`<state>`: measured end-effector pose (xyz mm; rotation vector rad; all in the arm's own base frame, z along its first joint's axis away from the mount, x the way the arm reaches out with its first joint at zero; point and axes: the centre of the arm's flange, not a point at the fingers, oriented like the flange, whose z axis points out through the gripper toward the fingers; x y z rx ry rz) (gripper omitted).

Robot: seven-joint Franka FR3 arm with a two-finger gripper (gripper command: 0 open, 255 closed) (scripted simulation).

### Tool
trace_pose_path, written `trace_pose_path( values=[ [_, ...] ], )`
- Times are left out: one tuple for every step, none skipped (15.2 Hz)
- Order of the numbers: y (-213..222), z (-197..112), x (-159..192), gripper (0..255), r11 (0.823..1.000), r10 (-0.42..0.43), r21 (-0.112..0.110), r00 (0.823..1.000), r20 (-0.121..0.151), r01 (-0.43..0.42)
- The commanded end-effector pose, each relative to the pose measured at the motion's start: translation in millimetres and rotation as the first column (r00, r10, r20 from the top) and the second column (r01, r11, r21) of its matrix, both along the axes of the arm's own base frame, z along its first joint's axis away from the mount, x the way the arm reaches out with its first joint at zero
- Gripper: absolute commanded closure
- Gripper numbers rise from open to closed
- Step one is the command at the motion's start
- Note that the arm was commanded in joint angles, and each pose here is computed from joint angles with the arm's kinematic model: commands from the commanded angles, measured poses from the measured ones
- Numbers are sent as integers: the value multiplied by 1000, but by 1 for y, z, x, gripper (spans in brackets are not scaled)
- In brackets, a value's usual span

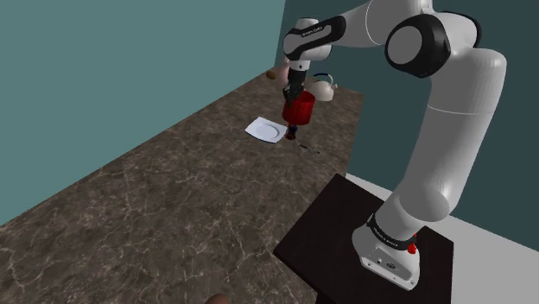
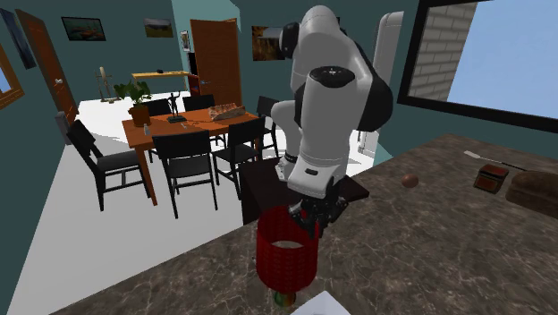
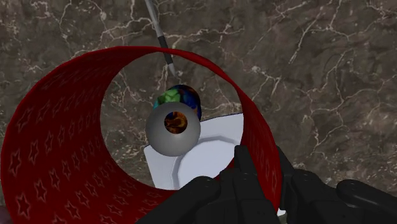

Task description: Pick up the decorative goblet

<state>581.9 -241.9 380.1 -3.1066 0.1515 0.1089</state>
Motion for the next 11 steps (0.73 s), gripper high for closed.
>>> trace_pose_path(
  values=[
    [1,11,-1,255,1000,0,0,1000,0,0],
    [1,16,-1,255,1000,0,0,1000,0,0],
    [1,21,-1,255,1000,0,0,1000,0,0],
    [1,26,-1,255,1000,0,0,1000,0,0],
    [1,32,-1,255,1000,0,0,1000,0,0],
    [1,37,-1,255,1000,0,0,1000,0,0],
    [1,42,-1,255,1000,0,0,1000,0,0],
    [1,47,-1,255,1000,0,0,1000,0,0],
    [1,53,-1,255,1000,0,0,1000,0,0],
    [1,54,-1,255,1000,0,0,1000,0,0],
    [1,54,-1,255,1000,0,0,1000,0,0]
  ],
)
